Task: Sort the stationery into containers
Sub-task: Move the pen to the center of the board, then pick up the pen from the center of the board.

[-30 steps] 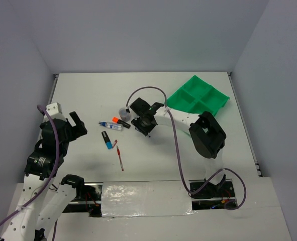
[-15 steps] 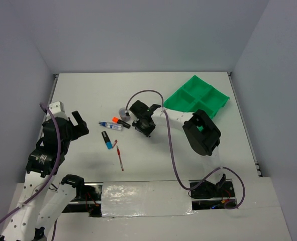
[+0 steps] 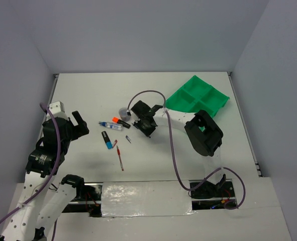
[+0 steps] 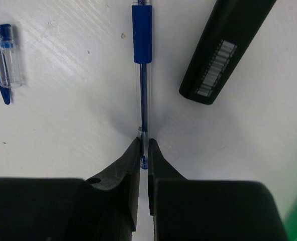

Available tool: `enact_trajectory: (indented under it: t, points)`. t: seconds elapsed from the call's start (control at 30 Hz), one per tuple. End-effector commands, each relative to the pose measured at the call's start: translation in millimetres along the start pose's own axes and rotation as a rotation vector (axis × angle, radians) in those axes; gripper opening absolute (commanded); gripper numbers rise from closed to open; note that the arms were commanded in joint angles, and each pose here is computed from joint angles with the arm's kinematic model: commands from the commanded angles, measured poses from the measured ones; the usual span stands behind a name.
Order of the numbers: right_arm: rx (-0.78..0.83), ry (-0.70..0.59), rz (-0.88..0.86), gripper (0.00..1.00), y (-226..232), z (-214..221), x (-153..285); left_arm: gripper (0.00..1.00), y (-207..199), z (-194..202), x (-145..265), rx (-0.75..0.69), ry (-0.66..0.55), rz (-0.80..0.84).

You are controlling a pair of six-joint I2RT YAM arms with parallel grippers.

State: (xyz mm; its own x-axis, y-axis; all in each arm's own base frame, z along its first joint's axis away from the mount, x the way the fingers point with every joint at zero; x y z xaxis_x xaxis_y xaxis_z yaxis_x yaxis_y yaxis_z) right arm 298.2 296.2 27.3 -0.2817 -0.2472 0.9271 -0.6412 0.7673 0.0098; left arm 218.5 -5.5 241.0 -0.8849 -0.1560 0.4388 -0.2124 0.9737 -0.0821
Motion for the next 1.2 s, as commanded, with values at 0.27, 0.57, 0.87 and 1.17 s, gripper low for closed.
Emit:
enact_trajectory:
  t: [0.27,0.57,0.87,1.17]
  points:
    - [-0.134,-0.014,0.029,0.0,3.2,37.5,30.3,0.99,-0.7,-10.8,2.2,-0.001,-0.054,0.013]
    - [-0.133,0.054,0.027,0.19,19.3,87.7,32.2,0.99,-1.4,-10.6,2.3,-0.002,-0.053,0.018]
    - [-0.088,0.013,0.028,0.46,22.1,52.1,27.0,0.99,-1.2,-11.0,3.7,0.0,-0.059,0.019]
    - [-0.101,0.007,0.019,0.44,6.8,25.9,16.9,0.99,-2.2,-10.3,3.6,-0.001,-0.056,0.022]
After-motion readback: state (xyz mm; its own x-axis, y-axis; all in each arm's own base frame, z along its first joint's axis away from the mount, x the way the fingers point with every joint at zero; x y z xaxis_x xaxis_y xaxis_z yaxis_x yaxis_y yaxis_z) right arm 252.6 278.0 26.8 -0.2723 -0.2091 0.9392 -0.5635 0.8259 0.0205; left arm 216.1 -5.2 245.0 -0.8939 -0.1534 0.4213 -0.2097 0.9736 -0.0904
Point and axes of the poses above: each gripper's point midway between its finger pads, its own x axis back along the fingers, its own y axis along the line the jaws close on, z = x × y, the point moved 1 cm from there along x, back along the fingers, and after that the axes turned 9 degrees about -x, right-handed, at the moved point
